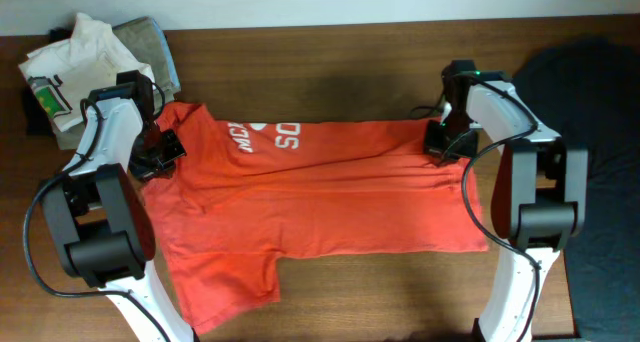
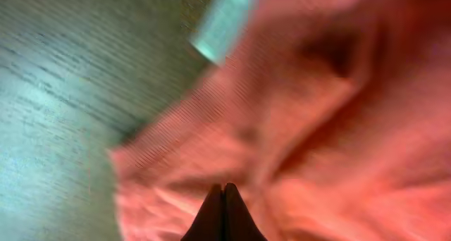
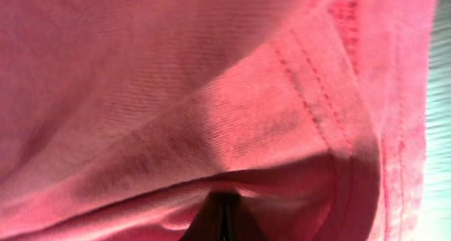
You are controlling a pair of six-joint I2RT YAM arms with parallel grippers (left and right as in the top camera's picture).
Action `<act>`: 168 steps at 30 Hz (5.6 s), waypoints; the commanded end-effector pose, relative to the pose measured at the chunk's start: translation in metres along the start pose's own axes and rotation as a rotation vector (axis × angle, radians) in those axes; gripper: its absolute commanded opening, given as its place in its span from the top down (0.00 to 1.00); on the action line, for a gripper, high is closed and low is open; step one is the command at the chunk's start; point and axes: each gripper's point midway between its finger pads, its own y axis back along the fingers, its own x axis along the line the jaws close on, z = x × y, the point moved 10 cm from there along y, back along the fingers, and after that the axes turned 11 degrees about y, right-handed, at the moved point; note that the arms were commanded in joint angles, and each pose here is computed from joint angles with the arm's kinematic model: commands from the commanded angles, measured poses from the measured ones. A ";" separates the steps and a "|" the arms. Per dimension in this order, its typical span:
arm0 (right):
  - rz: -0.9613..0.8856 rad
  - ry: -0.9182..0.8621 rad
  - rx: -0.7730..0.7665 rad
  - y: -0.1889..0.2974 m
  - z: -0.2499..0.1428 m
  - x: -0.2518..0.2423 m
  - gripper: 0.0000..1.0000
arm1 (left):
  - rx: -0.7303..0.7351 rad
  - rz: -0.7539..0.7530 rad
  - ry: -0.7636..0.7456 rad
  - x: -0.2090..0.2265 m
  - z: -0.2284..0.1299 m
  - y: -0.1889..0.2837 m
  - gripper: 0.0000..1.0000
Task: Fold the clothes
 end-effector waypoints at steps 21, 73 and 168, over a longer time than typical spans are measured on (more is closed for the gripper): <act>-0.069 -0.165 -0.215 0.110 0.041 -0.056 0.96 | -0.030 -0.211 -0.240 -0.077 -0.032 0.049 0.99; -0.079 -0.152 -0.342 0.170 0.042 -0.055 0.91 | -0.144 -0.043 0.065 -0.002 0.049 0.076 0.83; -0.222 -0.330 -0.193 0.151 -0.111 -0.026 0.01 | 0.104 -0.121 0.092 0.067 -0.237 -0.054 0.99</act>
